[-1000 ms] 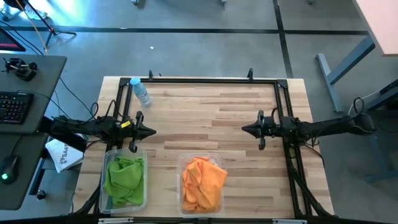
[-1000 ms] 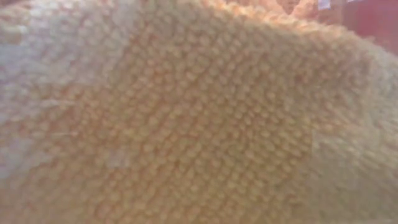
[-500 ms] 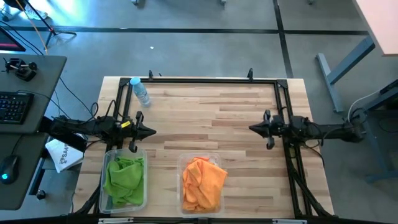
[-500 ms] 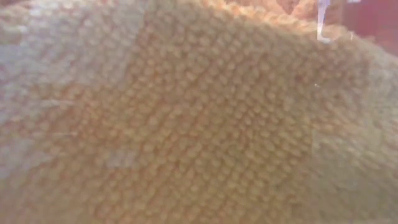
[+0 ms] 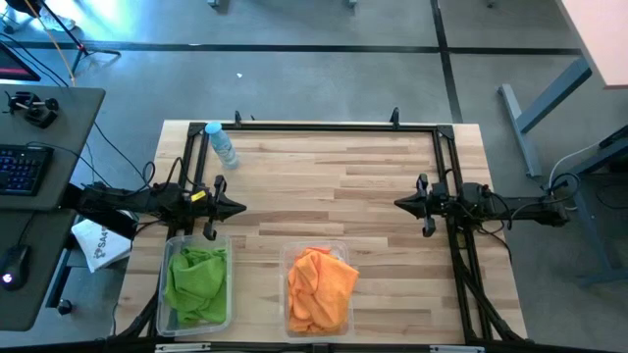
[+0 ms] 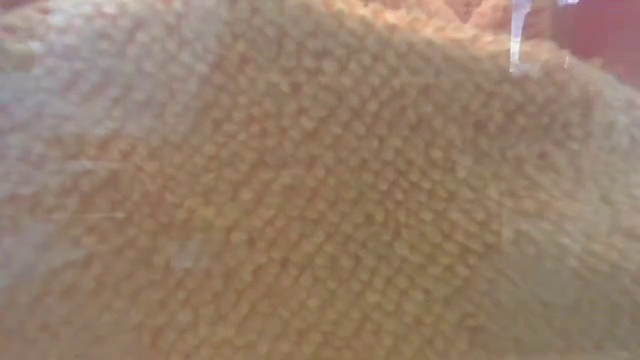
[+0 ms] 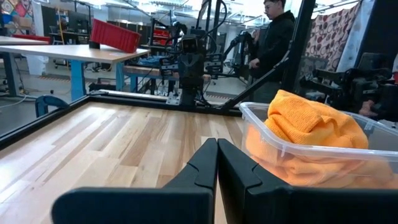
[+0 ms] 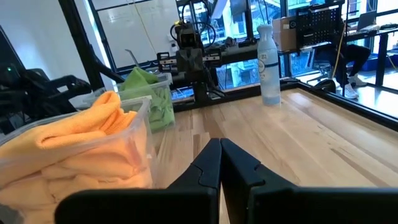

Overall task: Sort microfiber towel by color & place in baskets
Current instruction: Return to Home Position

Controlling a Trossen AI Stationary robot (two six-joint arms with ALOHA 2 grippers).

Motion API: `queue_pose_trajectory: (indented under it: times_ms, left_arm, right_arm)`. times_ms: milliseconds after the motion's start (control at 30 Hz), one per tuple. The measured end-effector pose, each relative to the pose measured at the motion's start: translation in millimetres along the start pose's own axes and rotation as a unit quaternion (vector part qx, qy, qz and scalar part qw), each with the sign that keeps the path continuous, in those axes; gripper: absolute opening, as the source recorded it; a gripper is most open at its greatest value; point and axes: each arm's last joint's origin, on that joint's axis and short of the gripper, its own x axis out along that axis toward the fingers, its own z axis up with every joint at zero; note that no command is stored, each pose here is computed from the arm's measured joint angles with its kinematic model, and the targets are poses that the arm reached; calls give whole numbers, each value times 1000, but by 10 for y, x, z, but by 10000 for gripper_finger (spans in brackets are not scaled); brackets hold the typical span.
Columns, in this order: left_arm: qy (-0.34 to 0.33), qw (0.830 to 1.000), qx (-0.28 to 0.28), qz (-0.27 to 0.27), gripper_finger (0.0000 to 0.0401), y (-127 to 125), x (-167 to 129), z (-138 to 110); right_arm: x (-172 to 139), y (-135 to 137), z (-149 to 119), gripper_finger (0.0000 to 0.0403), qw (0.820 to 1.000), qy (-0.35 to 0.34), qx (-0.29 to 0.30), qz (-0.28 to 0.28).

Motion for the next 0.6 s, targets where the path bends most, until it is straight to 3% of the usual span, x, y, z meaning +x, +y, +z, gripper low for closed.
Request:
queue_pose_trajectory:
  times_ms: [600]
  left_arm:
    - [0,1000,0,0,0,0,0,0]
  right_arm:
    - [0,0,0,0,1000,0,0,-1]
